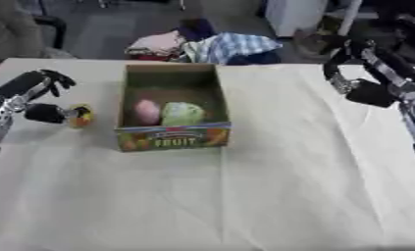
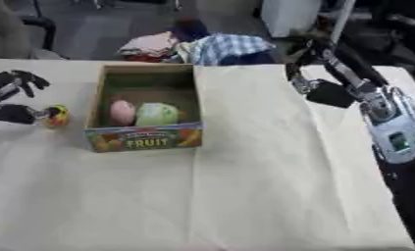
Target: Pick up objects on the table and place them in the box.
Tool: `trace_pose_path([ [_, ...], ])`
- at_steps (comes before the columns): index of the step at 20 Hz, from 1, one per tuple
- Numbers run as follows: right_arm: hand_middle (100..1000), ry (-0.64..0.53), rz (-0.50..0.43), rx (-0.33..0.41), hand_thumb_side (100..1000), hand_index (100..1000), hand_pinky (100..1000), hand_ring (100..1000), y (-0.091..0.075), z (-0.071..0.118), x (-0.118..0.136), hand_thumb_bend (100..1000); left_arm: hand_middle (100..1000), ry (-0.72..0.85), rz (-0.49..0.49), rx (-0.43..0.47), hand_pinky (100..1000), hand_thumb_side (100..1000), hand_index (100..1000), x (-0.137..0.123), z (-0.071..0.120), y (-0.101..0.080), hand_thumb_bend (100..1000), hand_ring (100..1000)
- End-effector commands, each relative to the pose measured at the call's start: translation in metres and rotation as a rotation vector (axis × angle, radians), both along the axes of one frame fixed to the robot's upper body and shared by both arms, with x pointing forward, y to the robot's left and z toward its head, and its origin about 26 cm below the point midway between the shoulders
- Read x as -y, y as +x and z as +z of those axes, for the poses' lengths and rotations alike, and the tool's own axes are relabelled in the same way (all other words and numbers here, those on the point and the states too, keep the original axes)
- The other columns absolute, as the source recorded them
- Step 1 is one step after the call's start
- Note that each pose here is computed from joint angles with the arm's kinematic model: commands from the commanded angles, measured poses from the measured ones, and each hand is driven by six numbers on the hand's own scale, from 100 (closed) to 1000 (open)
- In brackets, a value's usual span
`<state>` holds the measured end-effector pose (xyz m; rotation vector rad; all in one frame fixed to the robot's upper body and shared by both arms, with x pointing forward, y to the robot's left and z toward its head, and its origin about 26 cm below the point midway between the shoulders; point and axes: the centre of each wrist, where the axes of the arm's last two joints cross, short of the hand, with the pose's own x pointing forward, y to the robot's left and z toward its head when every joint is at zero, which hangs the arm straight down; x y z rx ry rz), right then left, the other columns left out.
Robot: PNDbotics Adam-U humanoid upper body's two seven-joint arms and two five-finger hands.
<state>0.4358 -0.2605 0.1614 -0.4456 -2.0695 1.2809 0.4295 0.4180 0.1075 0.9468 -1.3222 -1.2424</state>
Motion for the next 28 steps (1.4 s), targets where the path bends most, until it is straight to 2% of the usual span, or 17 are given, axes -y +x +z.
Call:
trace_pose_path([
  [1,741,0.0,0.002,0.033,766,950,687,645,0.002,0.014,0.003,100,696,0.025,0.046,0.053,839,493,819,-0.006,0.012,0.003,459,627],
  [3,740,0.0,0.0,0.033,768,949,687,646,0.002,0.014,0.003,100,694,0.042,0.062,0.048,833,483,820,-0.007,0.008,0.003,450,626],
  [7,740,0.002,0.002,0.032,773,949,687,645,0.002,0.013,0.003,100,656,0.069,0.079,0.016,818,396,798,-0.008,0.001,0.001,386,585],
  [10,740,0.001,0.003,0.032,774,949,687,645,0.002,0.013,0.003,100,545,0.081,0.08,0.002,789,324,699,-0.008,-0.002,0.001,343,510],
  [15,740,0.002,-0.001,0.028,778,950,687,645,0.002,0.012,0.004,100,431,0.08,0.073,0.002,756,300,583,-0.008,-0.002,0.001,322,409],
  [17,739,0.002,-0.004,0.027,778,949,687,645,0.002,0.011,0.005,100,393,0.056,0.072,0.038,752,340,541,-0.007,0.004,0.002,319,375],
  [21,737,0.003,-0.014,0.02,785,949,687,645,0.001,0.008,0.008,100,358,-0.025,0.031,0.136,763,311,513,0.004,0.026,0.005,237,343],
  [27,736,0.003,-0.015,0.015,782,949,687,644,0.0,0.006,0.009,100,347,-0.143,-0.091,0.232,766,296,508,0.038,0.069,0.011,188,334],
  [28,736,0.004,-0.013,0.014,781,949,687,644,0.0,0.006,0.008,100,347,-0.166,-0.108,0.233,775,320,508,0.046,0.072,0.013,166,332],
])
